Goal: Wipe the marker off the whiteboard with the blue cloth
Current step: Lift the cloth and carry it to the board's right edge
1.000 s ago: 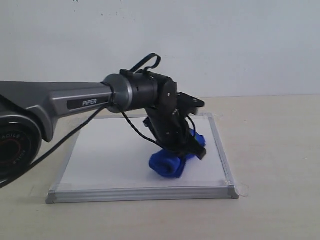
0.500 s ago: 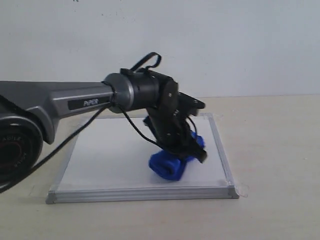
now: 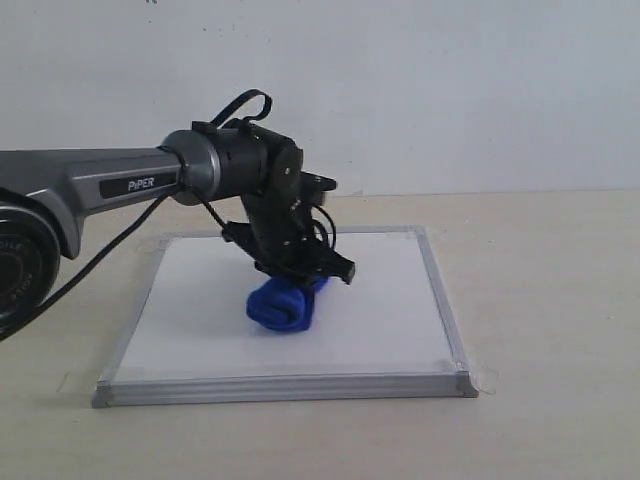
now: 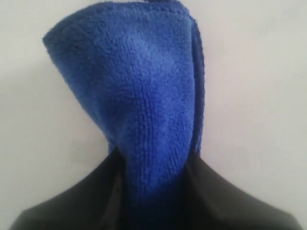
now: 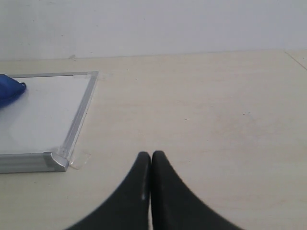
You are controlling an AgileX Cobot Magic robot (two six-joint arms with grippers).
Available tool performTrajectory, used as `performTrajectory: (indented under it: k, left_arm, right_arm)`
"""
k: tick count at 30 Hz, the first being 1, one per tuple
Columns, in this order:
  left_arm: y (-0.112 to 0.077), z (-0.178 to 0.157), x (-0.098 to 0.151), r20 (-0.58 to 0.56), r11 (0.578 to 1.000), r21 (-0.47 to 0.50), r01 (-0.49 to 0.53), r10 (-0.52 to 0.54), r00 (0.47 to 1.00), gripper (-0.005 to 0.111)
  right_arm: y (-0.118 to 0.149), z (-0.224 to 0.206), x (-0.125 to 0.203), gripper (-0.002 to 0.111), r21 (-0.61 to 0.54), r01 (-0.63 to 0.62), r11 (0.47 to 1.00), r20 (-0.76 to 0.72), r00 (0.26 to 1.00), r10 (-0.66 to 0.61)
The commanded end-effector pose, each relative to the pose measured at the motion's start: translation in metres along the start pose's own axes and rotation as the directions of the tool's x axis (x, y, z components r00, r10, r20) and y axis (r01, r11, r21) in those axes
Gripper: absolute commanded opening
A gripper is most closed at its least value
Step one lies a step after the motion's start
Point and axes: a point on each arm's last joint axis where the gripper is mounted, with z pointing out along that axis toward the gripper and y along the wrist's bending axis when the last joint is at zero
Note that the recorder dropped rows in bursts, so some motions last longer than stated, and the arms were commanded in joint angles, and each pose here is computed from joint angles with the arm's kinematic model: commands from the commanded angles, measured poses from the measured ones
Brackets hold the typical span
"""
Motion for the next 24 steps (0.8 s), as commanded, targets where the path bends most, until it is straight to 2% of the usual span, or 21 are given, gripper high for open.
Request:
performTrajectory:
  k: [1,6,10,13,19,24]
  left_arm:
    - [-0.077,0.003,-0.001,0.112,0.966,0.258,-0.024,-0.005,0.994,0.004]
    - [-0.083,-0.018,-0.013,0.183,0.946,0.318,0.069,-0.132,0.974,0.004]
    - [-0.097,-0.031,-0.026,0.221,0.844,0.496,0.205,-0.35,0.91,0.004]
    - [-0.105,-0.033,-0.031,0.231,0.792,0.56,0.243,-0.431,0.872,0.004]
    - [-0.111,-0.035,-0.032,0.195,0.731,0.615,0.297,-0.506,0.84,0.004]
    - [-0.119,-0.037,-0.033,0.204,0.713,0.633,0.302,-0.53,0.823,0.004]
  right_arm:
    - [-0.001,0.0,-0.001,0.0,0.009,0.004,1.0,0.011,1.0,-0.004]
    - [-0.001,0.0,-0.001,0.0,0.009,0.004,1.0,0.011,1.0,-0.004]
    - [-0.001,0.0,-0.001,0.0,0.009,0.004,1.0,0.011,1.0,-0.004]
    - [-0.001,0.0,-0.001,0.0,0.009,0.004,1.0,0.011,1.0,-0.004]
    - [-0.001,0.0,-0.001,0.0,0.009,0.004,1.0,0.011,1.0,-0.004]
    - [-0.001,0.0,-0.001,0.0,0.009,0.004,1.0,0.011,1.0,-0.004]
